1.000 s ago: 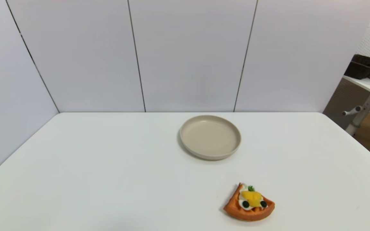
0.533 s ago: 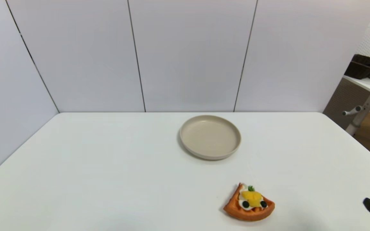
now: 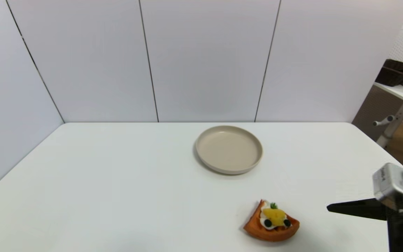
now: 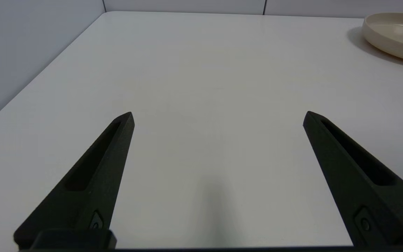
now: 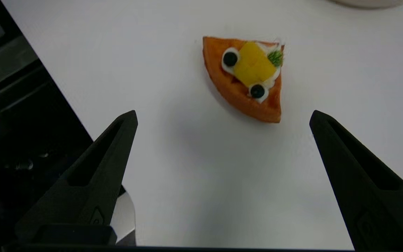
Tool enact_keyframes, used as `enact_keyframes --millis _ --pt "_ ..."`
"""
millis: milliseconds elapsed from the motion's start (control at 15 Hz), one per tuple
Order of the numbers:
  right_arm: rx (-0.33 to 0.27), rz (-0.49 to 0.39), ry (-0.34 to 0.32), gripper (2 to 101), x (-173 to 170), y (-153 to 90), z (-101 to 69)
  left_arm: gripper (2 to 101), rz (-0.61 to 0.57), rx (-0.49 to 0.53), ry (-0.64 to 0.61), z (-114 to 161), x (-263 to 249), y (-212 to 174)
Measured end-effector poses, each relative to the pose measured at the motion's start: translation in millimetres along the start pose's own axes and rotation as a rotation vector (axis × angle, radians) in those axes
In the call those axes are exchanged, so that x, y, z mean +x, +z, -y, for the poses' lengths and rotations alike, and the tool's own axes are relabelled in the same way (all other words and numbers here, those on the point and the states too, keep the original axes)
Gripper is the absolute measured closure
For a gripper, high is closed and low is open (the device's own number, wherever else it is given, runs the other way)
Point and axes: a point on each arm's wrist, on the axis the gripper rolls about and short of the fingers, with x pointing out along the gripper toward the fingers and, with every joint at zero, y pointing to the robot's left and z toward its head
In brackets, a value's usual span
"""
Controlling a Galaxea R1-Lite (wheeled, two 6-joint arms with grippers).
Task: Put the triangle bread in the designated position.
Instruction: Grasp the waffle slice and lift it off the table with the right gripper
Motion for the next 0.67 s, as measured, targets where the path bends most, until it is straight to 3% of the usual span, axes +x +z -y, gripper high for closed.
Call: enact_keyframes --millis 467,667 --pt "0.006 -0.141 0.021 5.0 56.5 23.1 23.1 5.3 0.000 0.000 0.000 0.0 0.0 0.0" --pt "-0.057 -0.174 0.036 5.0 77.3 19.0 27.5 5.3 0.000 0.000 0.000 0.0 0.0 0.0"
